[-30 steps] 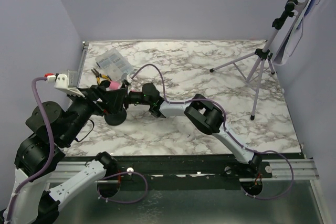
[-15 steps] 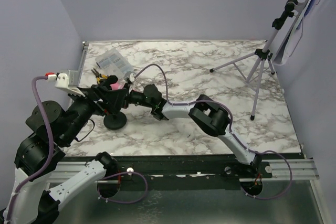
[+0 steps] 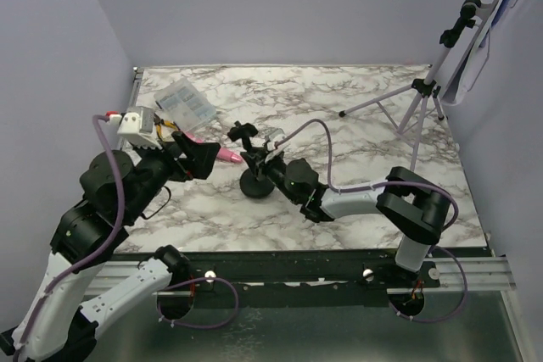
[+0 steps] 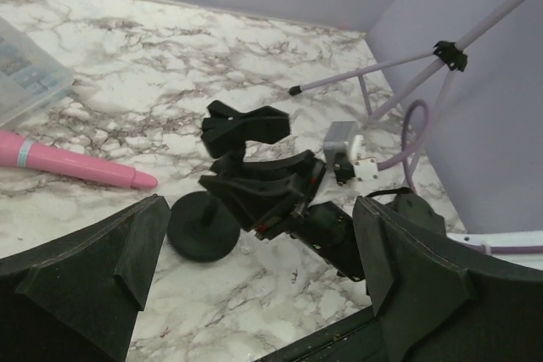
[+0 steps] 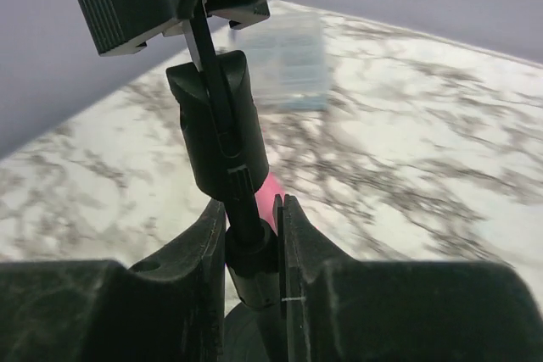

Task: Set up the instrument practice props

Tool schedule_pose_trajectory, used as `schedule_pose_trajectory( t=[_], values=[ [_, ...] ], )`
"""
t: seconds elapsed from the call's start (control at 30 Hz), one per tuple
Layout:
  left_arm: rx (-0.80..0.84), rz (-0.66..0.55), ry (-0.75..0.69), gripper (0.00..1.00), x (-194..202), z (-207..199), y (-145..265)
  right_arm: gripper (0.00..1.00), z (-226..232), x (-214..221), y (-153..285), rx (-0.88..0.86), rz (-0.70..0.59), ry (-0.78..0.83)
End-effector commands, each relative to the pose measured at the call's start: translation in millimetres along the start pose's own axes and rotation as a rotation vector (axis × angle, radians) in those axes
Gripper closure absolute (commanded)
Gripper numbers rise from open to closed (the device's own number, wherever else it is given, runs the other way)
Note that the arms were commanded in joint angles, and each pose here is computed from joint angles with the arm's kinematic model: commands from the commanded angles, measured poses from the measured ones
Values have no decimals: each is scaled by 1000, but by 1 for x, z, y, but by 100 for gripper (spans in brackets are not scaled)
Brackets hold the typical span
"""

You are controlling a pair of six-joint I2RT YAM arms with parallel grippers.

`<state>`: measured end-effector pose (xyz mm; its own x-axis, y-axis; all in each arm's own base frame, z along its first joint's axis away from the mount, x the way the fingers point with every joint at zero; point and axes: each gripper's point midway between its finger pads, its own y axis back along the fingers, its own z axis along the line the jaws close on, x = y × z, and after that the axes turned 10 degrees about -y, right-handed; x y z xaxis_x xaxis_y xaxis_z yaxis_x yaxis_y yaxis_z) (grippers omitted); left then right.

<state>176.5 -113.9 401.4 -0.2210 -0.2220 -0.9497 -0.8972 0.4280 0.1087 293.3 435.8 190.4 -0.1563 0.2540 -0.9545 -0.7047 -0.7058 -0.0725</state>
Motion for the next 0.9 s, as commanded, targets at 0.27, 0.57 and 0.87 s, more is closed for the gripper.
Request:
schedule_pose_trajectory(
  t=[0.27, 0.57, 0.87],
  values=[
    [-126, 289, 87, 1, 115, 16, -82, 100, -70, -37, 56, 235, -250, 192],
    [-393, 308, 244, 1, 139, 83, -129, 71, -76, -28, 59, 254, -180, 138],
    [-825, 297, 613, 1, 175, 203, -158, 27, -69, 0, 57, 247, 35, 41]
  ],
)
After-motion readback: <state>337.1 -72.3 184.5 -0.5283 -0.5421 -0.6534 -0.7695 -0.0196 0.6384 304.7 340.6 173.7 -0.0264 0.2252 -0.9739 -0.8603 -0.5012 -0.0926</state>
